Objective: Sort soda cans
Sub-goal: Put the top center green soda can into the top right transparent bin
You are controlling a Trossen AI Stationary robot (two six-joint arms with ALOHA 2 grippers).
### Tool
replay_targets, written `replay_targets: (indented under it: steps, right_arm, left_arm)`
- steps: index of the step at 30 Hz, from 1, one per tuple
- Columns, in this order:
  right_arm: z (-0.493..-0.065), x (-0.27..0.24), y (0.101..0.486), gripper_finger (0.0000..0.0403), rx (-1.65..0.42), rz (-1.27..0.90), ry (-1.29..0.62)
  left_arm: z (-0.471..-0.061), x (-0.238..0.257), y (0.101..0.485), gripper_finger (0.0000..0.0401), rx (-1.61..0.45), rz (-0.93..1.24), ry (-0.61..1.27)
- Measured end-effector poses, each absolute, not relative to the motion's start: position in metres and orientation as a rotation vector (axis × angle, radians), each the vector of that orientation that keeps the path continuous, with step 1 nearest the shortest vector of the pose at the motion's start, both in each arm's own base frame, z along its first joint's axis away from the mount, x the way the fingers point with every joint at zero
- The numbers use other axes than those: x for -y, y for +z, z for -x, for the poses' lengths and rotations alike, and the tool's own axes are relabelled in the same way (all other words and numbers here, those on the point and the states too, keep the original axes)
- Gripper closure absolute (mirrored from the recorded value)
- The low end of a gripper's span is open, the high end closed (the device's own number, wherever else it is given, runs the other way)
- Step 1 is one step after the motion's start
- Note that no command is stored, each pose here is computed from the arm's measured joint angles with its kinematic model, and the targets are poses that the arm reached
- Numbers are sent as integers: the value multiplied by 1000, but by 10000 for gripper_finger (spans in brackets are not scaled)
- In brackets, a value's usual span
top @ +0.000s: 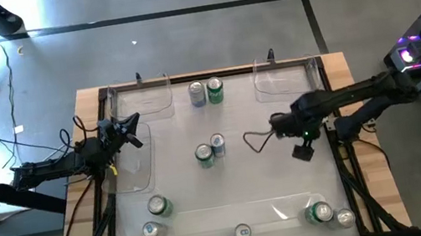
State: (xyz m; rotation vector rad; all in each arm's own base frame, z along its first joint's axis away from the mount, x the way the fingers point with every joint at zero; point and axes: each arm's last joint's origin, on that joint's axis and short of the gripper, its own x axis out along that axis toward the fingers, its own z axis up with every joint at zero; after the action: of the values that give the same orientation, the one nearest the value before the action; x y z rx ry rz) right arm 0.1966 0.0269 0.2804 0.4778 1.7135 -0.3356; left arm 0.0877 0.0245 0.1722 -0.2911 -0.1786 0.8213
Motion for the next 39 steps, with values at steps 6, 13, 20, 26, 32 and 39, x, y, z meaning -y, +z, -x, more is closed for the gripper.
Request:
replay_targets:
  steps: [6, 13, 20, 26, 32, 39]
  right_arm:
    - [-200, -62, 311, 45, -1546, -400, -328]
    - [-179, -103, 324, 45, -1555, -399, -328]
    - [-165, -145, 326, 45, -1571, -561, -222]
    - [-150, -177, 327, 45, -1386, -577, -213]
    - [-139, -197, 317, 45, -1440, -603, -276]
    - [-145, -218, 297, 45, -1474, -496, -269]
  left_arm:
    - [-88, -24, 172, 391, 178, 291, 821]
    - [-88, -25, 172, 391, 178, 291, 821]
    - [-88, -25, 172, 391, 178, 291, 821]
    - [-88, -24, 172, 391, 179, 291, 821]
    - [-88, -24, 172, 391, 179, 292, 821]
    - [-88, -25, 172, 391, 179, 293, 822]
